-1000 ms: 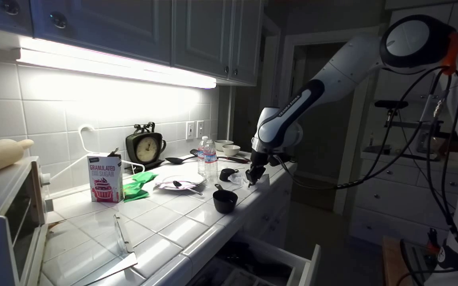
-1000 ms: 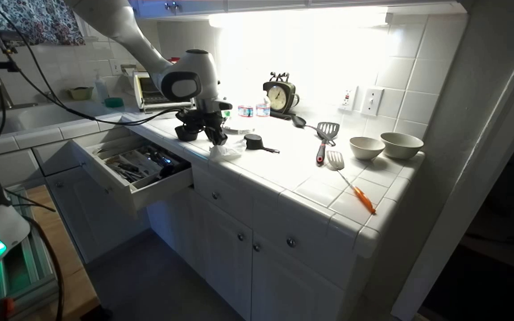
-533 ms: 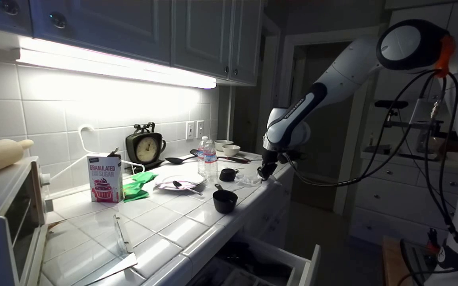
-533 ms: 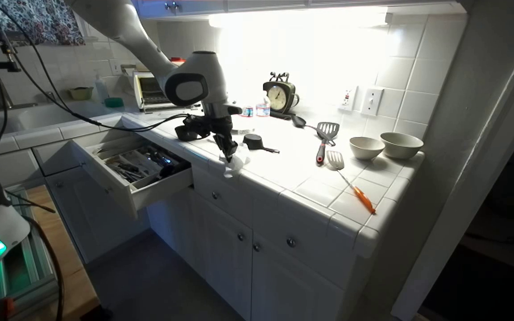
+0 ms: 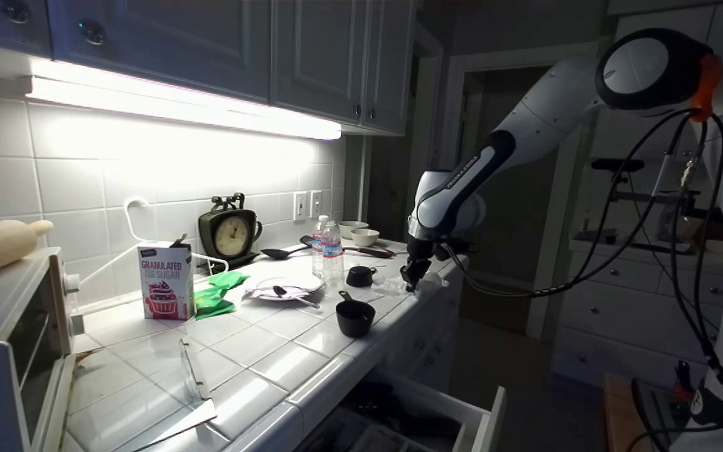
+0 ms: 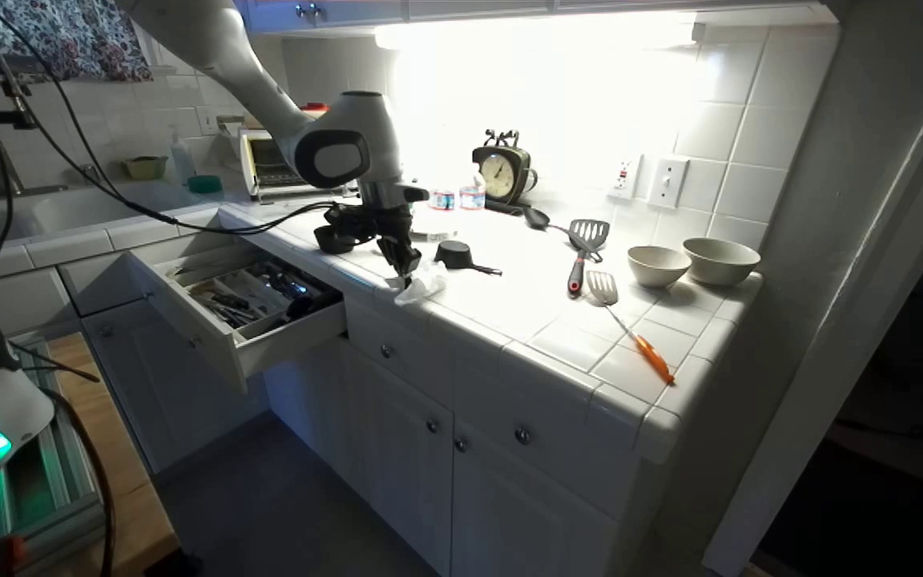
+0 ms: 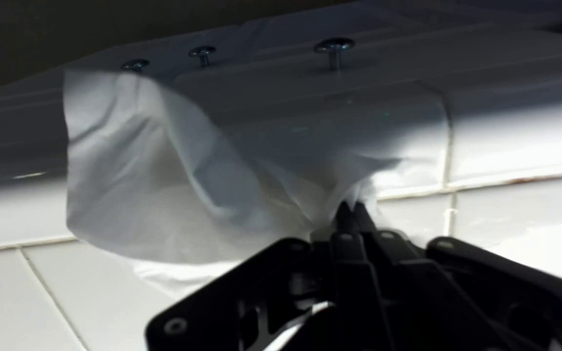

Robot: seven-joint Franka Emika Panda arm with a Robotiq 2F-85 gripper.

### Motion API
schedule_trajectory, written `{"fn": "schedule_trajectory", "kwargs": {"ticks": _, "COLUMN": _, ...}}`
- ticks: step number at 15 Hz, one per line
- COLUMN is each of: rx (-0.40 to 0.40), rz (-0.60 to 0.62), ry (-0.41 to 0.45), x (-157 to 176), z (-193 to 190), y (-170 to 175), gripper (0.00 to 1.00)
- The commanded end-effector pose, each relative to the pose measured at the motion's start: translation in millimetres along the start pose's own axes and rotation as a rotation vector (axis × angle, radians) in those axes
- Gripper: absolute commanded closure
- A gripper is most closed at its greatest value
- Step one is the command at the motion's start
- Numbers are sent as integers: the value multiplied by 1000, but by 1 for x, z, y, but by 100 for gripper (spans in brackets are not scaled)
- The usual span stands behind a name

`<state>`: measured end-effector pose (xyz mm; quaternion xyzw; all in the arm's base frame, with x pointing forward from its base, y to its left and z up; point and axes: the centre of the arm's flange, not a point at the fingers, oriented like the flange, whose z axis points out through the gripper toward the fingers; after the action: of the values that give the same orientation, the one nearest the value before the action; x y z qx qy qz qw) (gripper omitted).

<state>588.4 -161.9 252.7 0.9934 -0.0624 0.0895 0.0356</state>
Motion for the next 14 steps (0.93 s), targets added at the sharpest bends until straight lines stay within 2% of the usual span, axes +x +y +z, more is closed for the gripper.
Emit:
{"fn": "schedule_trajectory", "kwargs": {"ticks": 1, "rx": 28, "rz": -48, "ry": -11, "x": -7, "z": -1, "y": -39, "gripper": 100}}
{"fn": "schedule_trajectory", "kwargs": {"ticks": 10, "rx": 102, "rz": -112, "ry": -45, "x": -10, "z": -10, "y": -86, "gripper": 100}}
{"fn": "schedule_trajectory", "kwargs": {"ticks": 14, "rx": 70, "rz": -105, "ry": -40, "x": -5, "z": -4, "y": -77, "gripper": 100}}
